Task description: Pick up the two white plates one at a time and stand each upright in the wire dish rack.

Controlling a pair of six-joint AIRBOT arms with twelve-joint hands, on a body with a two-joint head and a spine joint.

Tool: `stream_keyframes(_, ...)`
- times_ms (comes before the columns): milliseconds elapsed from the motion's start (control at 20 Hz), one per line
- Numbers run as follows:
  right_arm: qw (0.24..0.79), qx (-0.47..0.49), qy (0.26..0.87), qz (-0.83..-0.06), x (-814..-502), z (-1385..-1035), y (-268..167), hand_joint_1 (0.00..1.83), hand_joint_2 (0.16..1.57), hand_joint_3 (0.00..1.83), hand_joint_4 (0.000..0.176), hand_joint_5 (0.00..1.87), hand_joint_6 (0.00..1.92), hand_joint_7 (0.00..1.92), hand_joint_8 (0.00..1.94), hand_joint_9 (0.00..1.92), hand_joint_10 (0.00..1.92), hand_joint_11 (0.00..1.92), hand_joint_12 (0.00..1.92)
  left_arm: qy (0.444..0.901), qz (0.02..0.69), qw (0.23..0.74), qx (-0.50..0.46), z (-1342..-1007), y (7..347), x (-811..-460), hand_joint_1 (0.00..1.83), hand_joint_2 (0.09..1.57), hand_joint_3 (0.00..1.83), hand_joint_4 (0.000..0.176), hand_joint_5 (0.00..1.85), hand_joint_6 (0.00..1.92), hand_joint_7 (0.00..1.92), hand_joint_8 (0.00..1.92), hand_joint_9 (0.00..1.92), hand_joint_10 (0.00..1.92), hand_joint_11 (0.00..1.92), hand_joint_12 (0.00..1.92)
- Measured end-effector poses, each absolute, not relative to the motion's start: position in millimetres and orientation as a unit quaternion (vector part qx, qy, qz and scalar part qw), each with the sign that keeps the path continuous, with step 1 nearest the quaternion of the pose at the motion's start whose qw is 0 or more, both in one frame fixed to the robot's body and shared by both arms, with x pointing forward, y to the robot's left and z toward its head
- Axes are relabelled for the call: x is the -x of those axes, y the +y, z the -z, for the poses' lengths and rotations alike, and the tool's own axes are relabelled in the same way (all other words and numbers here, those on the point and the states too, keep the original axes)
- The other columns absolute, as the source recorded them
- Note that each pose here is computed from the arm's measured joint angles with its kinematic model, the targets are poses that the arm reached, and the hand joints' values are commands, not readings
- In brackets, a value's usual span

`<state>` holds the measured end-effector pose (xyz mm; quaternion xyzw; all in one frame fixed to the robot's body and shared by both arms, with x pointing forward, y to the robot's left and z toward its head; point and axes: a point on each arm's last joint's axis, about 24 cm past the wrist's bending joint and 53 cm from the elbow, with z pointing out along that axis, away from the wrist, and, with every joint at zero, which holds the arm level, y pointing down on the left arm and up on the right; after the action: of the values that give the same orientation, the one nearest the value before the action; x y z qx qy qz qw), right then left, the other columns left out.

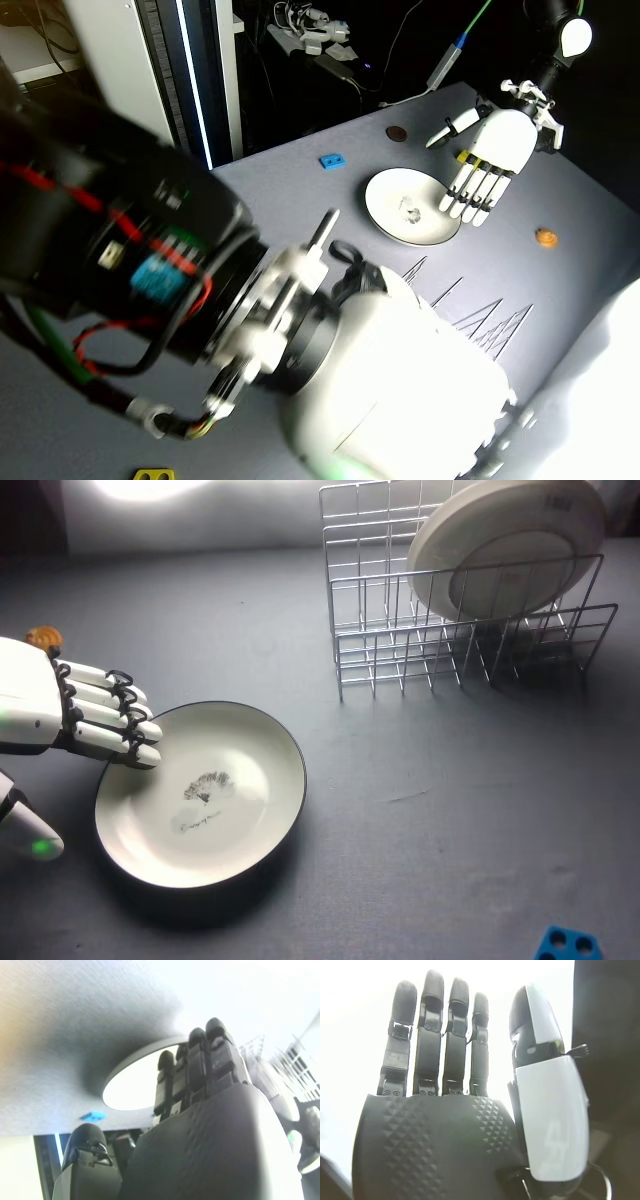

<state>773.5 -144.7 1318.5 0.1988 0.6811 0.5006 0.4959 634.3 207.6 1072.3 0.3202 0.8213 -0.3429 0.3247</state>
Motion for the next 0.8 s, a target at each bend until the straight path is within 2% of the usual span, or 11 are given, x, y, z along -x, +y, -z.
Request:
stream_keyframes(50, 0.512, -0.168, 0.684, -0.492, -768, -1323, -134, 0.97, 1.17, 0.01, 0.0, 0.64, 0.02, 0.72, 0.0, 0.66, 0.07, 0.19, 1.25, 0.822, 0.343, 0.324, -0.318, -1071, 208, -634, 0.0, 1.07, 0.0, 0.0, 0.2, 0.0, 0.16, 0.0, 0.12, 0.0, 0.0, 0.26)
stream_keyframes(150, 0.557, -0.066, 0.688, -0.46, -747, -1332, -99, 0.97, 1.18, 0.0, 0.0, 0.64, 0.02, 0.72, 0.0, 0.67, 0.07, 0.17, 1.28, 0.828, 0.341, 0.32, -0.309, -1065, 211, -633, 0.0, 1.06, 0.0, 0.0, 0.16, 0.0, 0.14, 0.0, 0.1, 0.01, 0.0, 0.18)
stream_keyframes(250, 0.599, 0.061, 0.677, -0.424, -711, -1339, -53, 0.93, 1.21, 0.01, 0.0, 0.6, 0.0, 0.68, 0.0, 0.63, 0.05, 0.13, 1.26, 0.837, 0.333, 0.312, -0.301, -1055, 217, -631, 0.0, 1.06, 0.0, 0.0, 0.17, 0.0, 0.14, 0.0, 0.09, 0.0, 0.0, 0.19)
stream_keyframes(300, 0.603, 0.093, 0.669, -0.425, -696, -1339, -34, 0.94, 1.2, 0.01, 0.0, 0.6, 0.0, 0.68, 0.0, 0.62, 0.04, 0.13, 1.26, 0.841, 0.331, 0.309, -0.297, -1051, 219, -630, 0.0, 1.07, 0.0, 0.0, 0.17, 0.0, 0.14, 0.0, 0.09, 0.0, 0.0, 0.2)
stream_keyframes(350, 0.595, 0.105, 0.67, -0.432, -687, -1335, -20, 0.93, 1.21, 0.0, 0.0, 0.55, 0.0, 0.63, 0.0, 0.57, 0.01, 0.05, 1.25, 0.845, 0.331, 0.305, -0.291, -1047, 221, -628, 0.0, 1.06, 0.0, 0.0, 0.15, 0.0, 0.11, 0.0, 0.08, 0.0, 0.0, 0.17)
stream_keyframes(450, 0.574, 0.126, 0.677, -0.443, -671, -1321, 6, 0.95, 1.18, 0.0, 0.0, 0.49, 0.0, 0.58, 0.0, 0.53, 0.0, 0.0, 1.24, 0.848, 0.33, 0.299, -0.286, -1042, 223, -625, 0.0, 1.05, 0.0, 0.0, 0.16, 0.0, 0.14, 0.0, 0.11, 0.0, 0.0, 0.22)
stream_keyframes(550, 0.57, 0.145, 0.684, -0.432, -668, -1308, 15, 0.91, 1.19, 0.0, 0.0, 0.39, 0.0, 0.5, 0.0, 0.47, 0.0, 0.0, 1.16, 0.85, 0.331, 0.297, -0.283, -1040, 224, -624, 0.0, 1.04, 0.0, 0.0, 0.14, 0.0, 0.13, 0.0, 0.1, 0.0, 0.0, 0.23)
stream_keyframes(600, 0.573, 0.162, 0.687, -0.418, -668, -1300, 17, 0.89, 1.21, 0.0, 0.0, 0.32, 0.0, 0.43, 0.0, 0.4, 0.0, 0.0, 1.05, 0.85, 0.331, 0.296, -0.283, -1039, 224, -623, 0.0, 1.04, 0.0, 0.0, 0.15, 0.01, 0.14, 0.01, 0.11, 0.0, 0.0, 0.23)
stream_keyframes(650, 0.573, 0.188, 0.692, -0.397, -666, -1286, 22, 0.89, 1.2, 0.0, 0.0, 0.32, 0.0, 0.42, 0.0, 0.39, 0.0, 0.0, 1.03, 0.851, 0.331, 0.296, -0.281, -1039, 225, -623, 0.0, 1.05, 0.0, 0.0, 0.18, 0.01, 0.15, 0.01, 0.12, 0.0, 0.0, 0.26)
stream_keyframes(700, 0.57, 0.21, 0.696, -0.382, -663, -1273, 28, 0.89, 1.19, 0.0, 0.0, 0.31, 0.0, 0.41, 0.0, 0.37, 0.0, 0.0, 1.02, 0.851, 0.331, 0.296, -0.281, -1039, 225, -623, 0.0, 1.06, 0.0, 0.0, 0.21, 0.0, 0.19, 0.0, 0.16, 0.0, 0.0, 0.38)
stream_keyframes(800, 0.563, 0.248, 0.698, -0.367, -654, -1254, 45, 0.91, 1.18, 0.0, 0.0, 0.32, 0.01, 0.41, 0.0, 0.37, 0.0, 0.0, 0.99, 0.851, 0.331, 0.296, -0.281, -1039, 225, -623, 0.0, 1.06, 0.0, 0.0, 0.19, 0.0, 0.19, 0.0, 0.15, 0.0, 0.0, 0.36)
